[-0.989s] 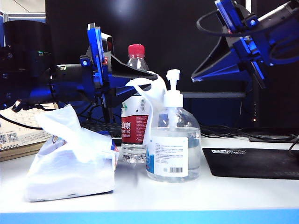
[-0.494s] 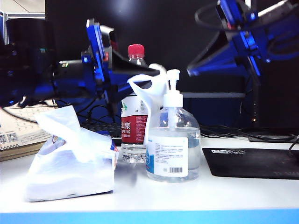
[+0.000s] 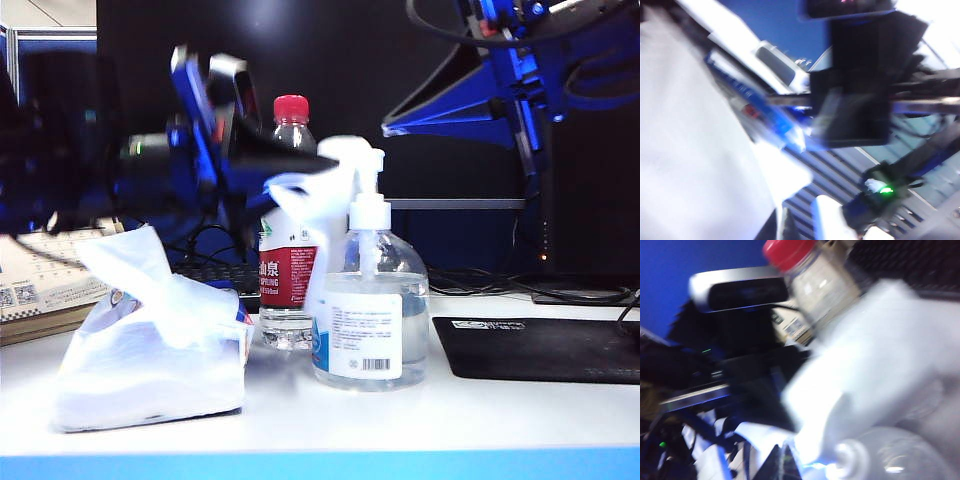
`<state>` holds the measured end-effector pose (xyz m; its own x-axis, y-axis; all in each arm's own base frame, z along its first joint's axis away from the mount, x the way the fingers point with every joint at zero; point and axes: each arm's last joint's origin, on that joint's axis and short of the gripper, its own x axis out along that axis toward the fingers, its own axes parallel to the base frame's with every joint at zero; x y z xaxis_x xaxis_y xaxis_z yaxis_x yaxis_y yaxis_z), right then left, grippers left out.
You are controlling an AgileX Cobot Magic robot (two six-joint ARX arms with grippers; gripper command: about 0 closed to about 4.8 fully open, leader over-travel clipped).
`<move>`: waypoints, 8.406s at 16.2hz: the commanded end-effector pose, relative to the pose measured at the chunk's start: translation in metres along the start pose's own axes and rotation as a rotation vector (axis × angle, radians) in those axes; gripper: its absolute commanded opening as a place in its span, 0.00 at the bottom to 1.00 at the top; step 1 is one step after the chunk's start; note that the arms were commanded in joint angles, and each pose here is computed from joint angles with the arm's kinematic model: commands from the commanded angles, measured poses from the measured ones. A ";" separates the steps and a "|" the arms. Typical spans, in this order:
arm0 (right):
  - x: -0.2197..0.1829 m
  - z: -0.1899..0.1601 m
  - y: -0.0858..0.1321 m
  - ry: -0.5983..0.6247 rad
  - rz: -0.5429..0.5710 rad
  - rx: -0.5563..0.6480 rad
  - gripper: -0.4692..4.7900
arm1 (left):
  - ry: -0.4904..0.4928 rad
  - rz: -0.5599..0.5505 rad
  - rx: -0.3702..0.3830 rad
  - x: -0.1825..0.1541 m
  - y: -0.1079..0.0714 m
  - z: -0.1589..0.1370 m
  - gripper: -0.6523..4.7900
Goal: Pull out a tissue from the tissue dispenser, then press the switch of the alcohol sanitizer bottle to drop some sanitizer on the paper tissue, and finally place the treated tissue on the table.
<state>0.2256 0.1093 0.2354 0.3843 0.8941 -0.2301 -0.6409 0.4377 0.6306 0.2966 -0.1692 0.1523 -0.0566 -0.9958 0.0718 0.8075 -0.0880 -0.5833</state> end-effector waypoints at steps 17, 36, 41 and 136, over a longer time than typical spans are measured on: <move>0.016 -0.006 -0.010 0.024 -0.022 0.012 0.08 | 0.019 -0.038 0.045 0.002 0.010 0.010 0.11; 0.015 0.003 -0.002 -0.039 0.046 0.009 0.08 | 0.020 -0.039 0.044 0.002 0.010 0.010 0.11; 0.015 0.003 -0.003 -0.051 0.025 0.010 0.08 | 0.017 -0.036 0.044 0.002 0.010 0.010 0.11; -0.113 -0.002 0.081 -0.381 -0.336 -0.342 0.08 | -0.390 0.616 0.394 -0.215 -0.171 0.023 0.11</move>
<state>0.1311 0.0465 0.3098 0.7414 0.6688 -0.0543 -0.6291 0.7210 0.2904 0.1914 0.0618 0.2587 0.5876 -0.7990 0.1275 0.7912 0.5344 -0.2974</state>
